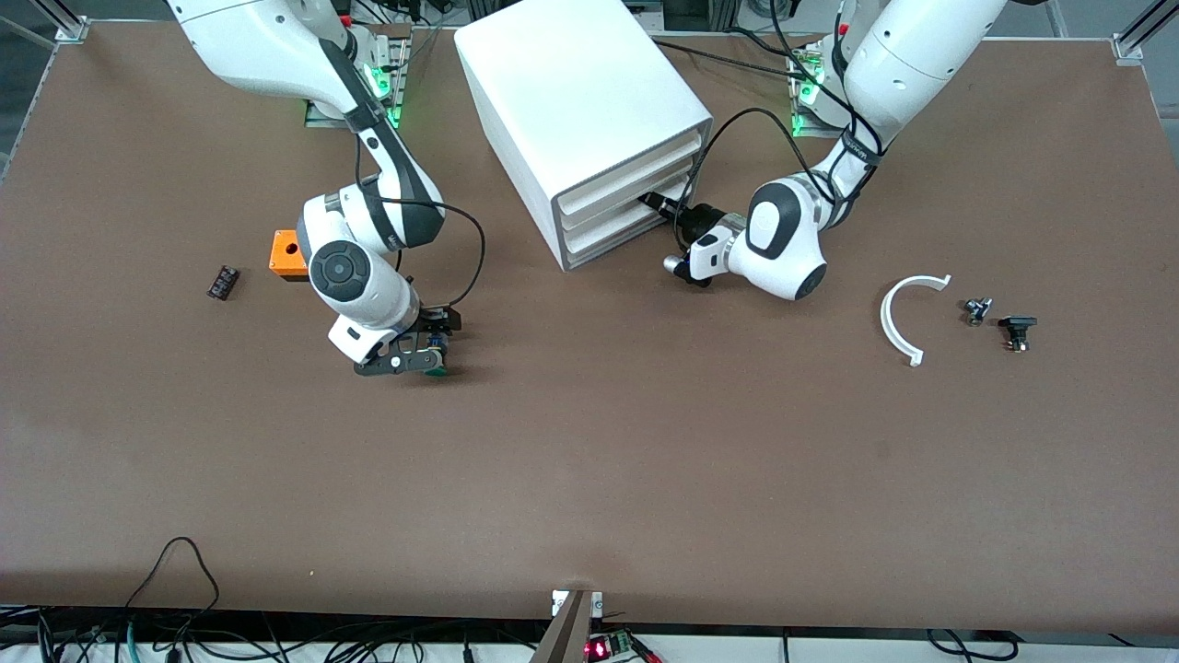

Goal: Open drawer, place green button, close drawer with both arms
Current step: 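Open the drawer with the left gripper while the right gripper grasps the button, then lift the green button with the right gripper while the left gripper withdraws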

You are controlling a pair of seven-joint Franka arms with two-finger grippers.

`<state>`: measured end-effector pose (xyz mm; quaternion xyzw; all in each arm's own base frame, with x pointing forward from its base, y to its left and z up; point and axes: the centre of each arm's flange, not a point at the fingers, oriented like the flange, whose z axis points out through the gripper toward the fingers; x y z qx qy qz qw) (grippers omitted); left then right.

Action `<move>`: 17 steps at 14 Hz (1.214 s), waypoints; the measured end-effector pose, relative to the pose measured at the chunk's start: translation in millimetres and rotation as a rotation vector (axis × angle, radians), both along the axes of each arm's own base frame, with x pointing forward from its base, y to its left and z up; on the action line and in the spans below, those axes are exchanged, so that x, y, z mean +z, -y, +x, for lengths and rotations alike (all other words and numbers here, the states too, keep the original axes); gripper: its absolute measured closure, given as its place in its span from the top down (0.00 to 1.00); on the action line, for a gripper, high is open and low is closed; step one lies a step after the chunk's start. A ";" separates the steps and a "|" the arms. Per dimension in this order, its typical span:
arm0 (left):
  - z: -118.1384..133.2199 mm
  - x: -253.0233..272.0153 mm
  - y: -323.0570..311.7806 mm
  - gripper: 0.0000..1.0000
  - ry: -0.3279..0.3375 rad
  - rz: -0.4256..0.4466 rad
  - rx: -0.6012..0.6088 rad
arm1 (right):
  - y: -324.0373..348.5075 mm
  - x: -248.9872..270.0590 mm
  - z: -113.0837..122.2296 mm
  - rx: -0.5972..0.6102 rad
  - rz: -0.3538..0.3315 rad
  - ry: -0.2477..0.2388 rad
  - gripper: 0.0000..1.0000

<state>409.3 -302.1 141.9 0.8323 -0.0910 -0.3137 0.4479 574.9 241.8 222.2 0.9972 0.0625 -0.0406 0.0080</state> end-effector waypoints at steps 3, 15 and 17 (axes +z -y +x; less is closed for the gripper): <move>30.8 10.0 -26.9 0.22 0.109 0.017 0.069 | -0.3 -16.0 1.3 -0.003 0.004 0.014 1.00; 109.7 31.2 -92.8 0.59 0.338 0.156 0.280 | -7.4 -41.9 -3.3 0.007 0.005 0.012 0.68; 122.8 50.7 -106.9 0.79 0.387 0.170 0.321 | -9.6 -40.9 -2.7 0.010 0.007 0.017 0.45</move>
